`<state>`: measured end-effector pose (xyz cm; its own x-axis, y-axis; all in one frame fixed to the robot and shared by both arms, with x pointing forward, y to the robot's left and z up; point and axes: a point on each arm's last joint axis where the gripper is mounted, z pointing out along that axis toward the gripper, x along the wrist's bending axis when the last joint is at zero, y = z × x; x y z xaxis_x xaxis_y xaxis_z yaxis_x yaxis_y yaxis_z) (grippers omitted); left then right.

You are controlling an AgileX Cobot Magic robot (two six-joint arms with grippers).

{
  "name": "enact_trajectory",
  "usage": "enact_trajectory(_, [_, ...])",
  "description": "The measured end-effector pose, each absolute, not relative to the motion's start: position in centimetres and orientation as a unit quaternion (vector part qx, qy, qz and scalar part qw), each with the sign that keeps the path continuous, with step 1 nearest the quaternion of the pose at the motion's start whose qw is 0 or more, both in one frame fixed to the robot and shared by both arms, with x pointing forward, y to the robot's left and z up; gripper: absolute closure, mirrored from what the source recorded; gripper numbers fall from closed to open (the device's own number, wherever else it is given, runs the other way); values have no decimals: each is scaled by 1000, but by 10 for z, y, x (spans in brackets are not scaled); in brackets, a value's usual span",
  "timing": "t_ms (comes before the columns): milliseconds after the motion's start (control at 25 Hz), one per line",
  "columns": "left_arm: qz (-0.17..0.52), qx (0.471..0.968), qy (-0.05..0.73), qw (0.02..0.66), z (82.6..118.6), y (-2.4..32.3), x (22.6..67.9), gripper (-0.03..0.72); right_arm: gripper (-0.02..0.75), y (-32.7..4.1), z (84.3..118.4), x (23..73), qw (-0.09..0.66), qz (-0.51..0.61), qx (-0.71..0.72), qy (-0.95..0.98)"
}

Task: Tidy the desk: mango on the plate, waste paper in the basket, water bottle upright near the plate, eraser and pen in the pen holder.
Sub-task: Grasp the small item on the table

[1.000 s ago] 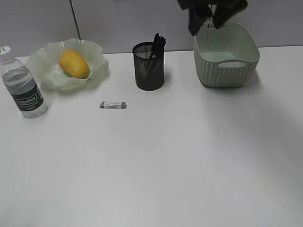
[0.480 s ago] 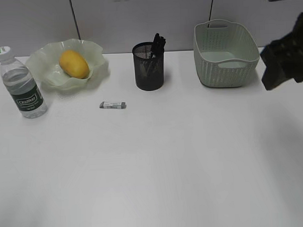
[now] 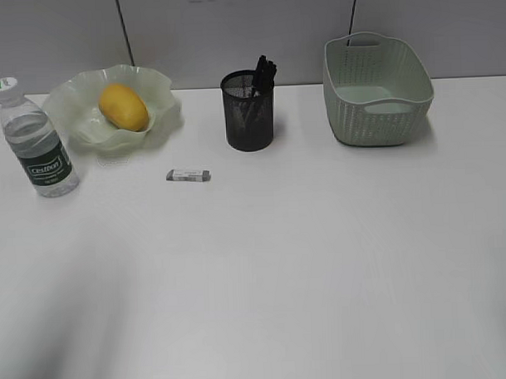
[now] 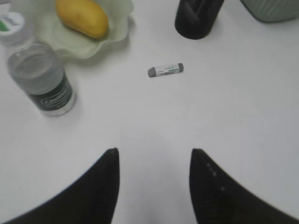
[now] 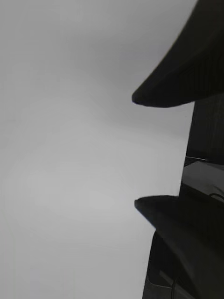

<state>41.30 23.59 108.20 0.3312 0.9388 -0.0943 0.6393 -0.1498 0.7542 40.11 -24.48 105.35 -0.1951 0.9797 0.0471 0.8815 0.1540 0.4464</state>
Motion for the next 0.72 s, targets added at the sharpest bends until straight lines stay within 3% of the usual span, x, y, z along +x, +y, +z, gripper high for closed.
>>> enact_trajectory(360, [128,838,458,268,1075,165,516,314,259,-262,1043,352,130,203,648,722])
enact_trajectory(720, [90,890,397,205,1056,126,597,314,259,-268,1033,340,126,190,663,713])
